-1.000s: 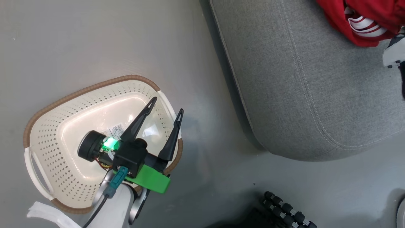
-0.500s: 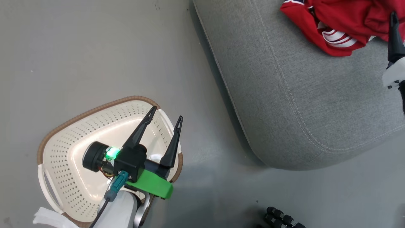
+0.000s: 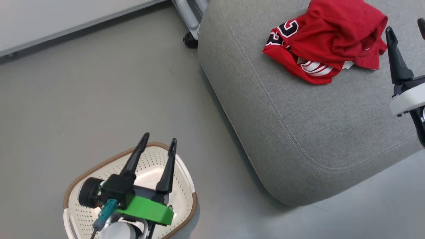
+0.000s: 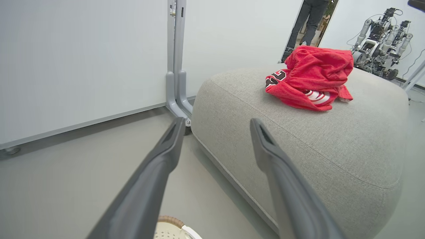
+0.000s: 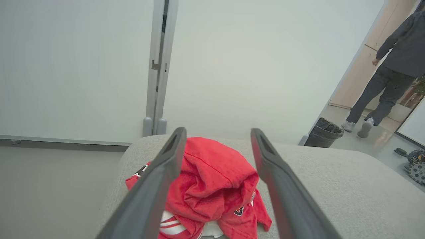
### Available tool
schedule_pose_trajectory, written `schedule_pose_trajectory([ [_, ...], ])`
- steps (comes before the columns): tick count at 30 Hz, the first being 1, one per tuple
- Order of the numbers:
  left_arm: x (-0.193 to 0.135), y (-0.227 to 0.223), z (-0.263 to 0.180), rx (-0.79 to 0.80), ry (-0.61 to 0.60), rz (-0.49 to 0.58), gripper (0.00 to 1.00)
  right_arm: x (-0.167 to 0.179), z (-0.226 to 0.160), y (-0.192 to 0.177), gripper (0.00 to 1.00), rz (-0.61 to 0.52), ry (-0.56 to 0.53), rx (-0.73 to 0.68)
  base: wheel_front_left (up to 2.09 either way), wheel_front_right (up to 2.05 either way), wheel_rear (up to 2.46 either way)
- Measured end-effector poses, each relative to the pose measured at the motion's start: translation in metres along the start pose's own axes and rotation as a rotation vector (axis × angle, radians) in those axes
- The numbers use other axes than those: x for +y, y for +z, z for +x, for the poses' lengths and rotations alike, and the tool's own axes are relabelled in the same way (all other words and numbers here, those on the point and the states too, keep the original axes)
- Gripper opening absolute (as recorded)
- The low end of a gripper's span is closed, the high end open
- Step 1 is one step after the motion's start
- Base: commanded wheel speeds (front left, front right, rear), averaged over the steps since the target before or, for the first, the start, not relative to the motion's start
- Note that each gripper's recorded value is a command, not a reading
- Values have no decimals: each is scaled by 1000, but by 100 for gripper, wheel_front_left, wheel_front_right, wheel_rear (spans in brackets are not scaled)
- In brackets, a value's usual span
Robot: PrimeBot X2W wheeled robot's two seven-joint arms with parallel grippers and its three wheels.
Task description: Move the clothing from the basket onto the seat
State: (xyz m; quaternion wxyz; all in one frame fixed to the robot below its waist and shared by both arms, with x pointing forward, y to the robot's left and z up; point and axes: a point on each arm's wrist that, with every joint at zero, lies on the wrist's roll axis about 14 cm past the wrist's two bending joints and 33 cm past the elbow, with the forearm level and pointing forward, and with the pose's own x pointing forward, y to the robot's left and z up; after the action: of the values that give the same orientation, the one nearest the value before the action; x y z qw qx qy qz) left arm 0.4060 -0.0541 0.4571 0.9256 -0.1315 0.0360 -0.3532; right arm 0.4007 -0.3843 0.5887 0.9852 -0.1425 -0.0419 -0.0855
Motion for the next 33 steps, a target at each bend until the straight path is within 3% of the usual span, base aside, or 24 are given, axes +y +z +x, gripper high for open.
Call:
schedule_pose_trajectory([
  [8, 15, 52, -27, -121, 108, 25, 100, 42, -46, 66, 100, 45, 96, -232, 0, 0, 0],
  [12, 23, 68, -46, -162, 167, 40, 100, 64, -62, 82, 100, 222, 97, -315, 0, 0, 0],
  [23, 54, 79, -105, -184, 377, 98, 100, 167, -83, 52, 100, 384, 270, -223, 0, 0, 0],
  [33, 74, 72, -147, -170, 525, 103, 100, 204, -89, 47, 100, 424, 324, -195, 0, 0, 0],
])
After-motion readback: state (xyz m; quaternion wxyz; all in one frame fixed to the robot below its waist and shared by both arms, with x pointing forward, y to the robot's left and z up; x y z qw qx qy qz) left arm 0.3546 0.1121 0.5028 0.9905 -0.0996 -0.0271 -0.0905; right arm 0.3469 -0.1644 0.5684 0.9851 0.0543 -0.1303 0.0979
